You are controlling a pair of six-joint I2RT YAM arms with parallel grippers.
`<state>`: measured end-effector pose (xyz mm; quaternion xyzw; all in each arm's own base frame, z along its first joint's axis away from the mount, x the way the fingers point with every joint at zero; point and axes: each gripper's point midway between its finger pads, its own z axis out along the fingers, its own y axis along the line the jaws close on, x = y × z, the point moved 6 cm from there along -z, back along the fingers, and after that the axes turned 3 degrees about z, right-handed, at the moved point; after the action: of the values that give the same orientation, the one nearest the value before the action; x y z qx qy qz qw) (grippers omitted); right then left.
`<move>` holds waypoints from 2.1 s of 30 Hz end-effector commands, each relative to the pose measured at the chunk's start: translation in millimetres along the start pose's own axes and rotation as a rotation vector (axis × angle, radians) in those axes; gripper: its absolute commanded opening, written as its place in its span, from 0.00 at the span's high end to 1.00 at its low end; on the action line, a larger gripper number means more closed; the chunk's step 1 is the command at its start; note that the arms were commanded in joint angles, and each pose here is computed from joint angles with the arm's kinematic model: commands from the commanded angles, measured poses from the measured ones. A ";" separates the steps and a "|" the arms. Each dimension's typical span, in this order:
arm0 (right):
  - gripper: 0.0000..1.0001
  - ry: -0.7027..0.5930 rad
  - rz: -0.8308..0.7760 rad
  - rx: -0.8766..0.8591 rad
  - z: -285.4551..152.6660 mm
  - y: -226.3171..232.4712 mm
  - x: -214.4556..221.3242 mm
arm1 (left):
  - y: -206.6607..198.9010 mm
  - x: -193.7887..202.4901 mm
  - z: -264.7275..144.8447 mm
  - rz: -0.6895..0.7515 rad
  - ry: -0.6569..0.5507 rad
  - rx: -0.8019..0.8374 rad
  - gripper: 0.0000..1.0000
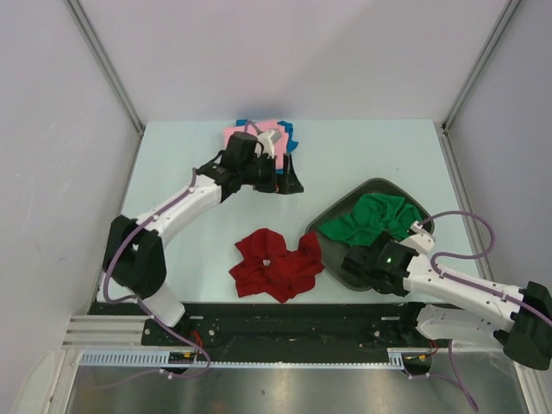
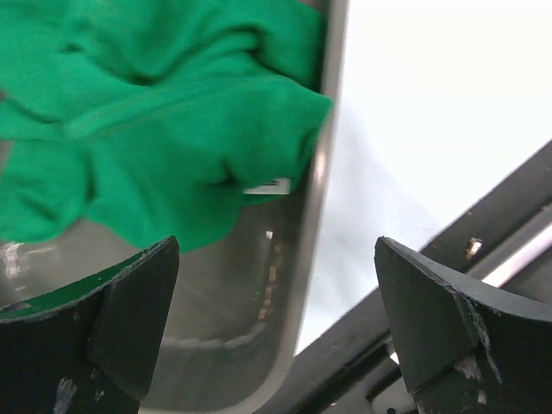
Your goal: Fold and stack the t-shirts
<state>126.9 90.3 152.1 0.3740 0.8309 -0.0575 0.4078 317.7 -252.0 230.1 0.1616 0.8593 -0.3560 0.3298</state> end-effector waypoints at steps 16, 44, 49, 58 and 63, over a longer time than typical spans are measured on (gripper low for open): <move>1.00 0.037 0.054 0.136 50.9 -21.2 29.8 | -33.9 17.4 58.2 0.227 0.185 0.125 0.02; 1.00 -0.206 -0.162 -0.260 23.3 99.6 -128.7 | 6.3 -7.8 36.4 0.232 0.116 -0.300 0.00; 1.00 -0.179 -0.184 -0.236 34.6 97.1 -118.3 | 7.8 11.9 52.5 0.190 0.137 -0.228 0.00; 1.00 -0.074 -0.208 -0.181 87.2 92.7 -93.2 | 2.0 24.0 67.5 0.170 0.162 -0.186 0.00; 1.00 -0.034 -0.268 -0.111 116.6 87.6 -79.0 | 3.3 23.3 67.5 0.172 0.163 -0.199 0.00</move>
<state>273.9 59.9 157.4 0.2419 0.8714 -0.0791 0.4195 329.5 -291.3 168.9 0.2320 0.9048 -0.2094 0.2891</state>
